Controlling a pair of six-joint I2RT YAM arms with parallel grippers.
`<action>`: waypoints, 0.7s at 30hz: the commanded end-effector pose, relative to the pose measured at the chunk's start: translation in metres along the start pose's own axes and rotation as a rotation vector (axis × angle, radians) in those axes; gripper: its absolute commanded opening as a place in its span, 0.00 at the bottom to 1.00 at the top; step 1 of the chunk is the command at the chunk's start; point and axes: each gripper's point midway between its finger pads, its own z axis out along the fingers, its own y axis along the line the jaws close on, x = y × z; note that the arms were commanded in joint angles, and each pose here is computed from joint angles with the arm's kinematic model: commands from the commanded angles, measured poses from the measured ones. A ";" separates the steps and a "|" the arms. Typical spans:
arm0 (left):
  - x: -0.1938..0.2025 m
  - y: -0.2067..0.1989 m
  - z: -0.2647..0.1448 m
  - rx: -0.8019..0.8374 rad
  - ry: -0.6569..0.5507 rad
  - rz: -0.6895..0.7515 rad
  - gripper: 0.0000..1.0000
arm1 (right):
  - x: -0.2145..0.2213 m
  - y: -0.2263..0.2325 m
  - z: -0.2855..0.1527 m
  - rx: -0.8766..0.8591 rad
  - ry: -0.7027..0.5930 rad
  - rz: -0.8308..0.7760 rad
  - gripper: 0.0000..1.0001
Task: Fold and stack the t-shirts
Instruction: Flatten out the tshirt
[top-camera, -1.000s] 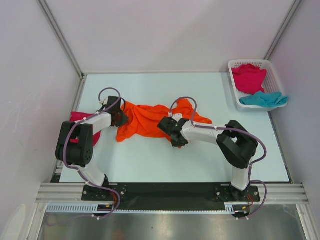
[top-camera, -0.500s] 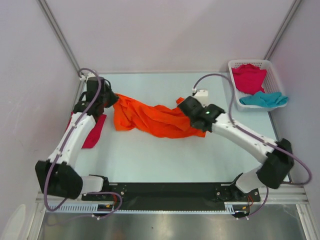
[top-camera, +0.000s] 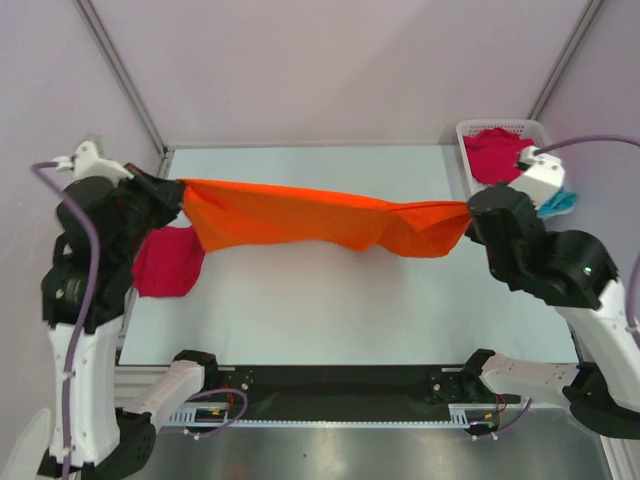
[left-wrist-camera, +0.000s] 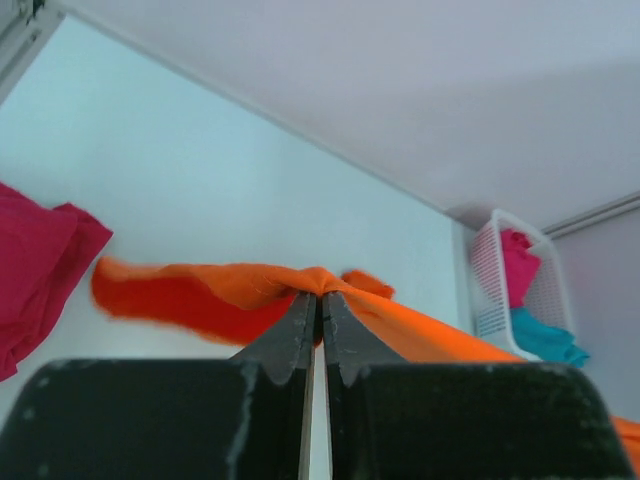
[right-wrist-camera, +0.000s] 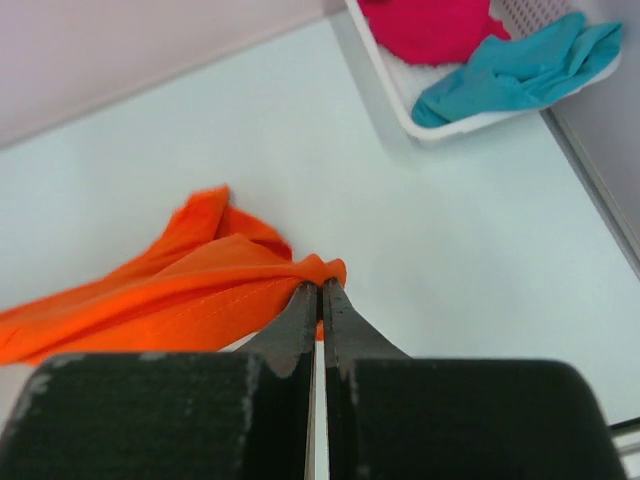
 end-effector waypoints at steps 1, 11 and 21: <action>-0.037 -0.008 -0.054 0.022 -0.104 0.008 0.09 | -0.030 -0.038 -0.015 0.110 -0.079 -0.016 0.00; -0.027 -0.008 0.076 -0.076 0.029 0.063 0.08 | -0.065 0.025 0.104 0.036 0.035 -0.010 0.00; -0.063 -0.007 0.258 -0.017 0.112 -0.047 0.06 | -0.132 0.042 0.270 0.010 -0.018 0.075 0.00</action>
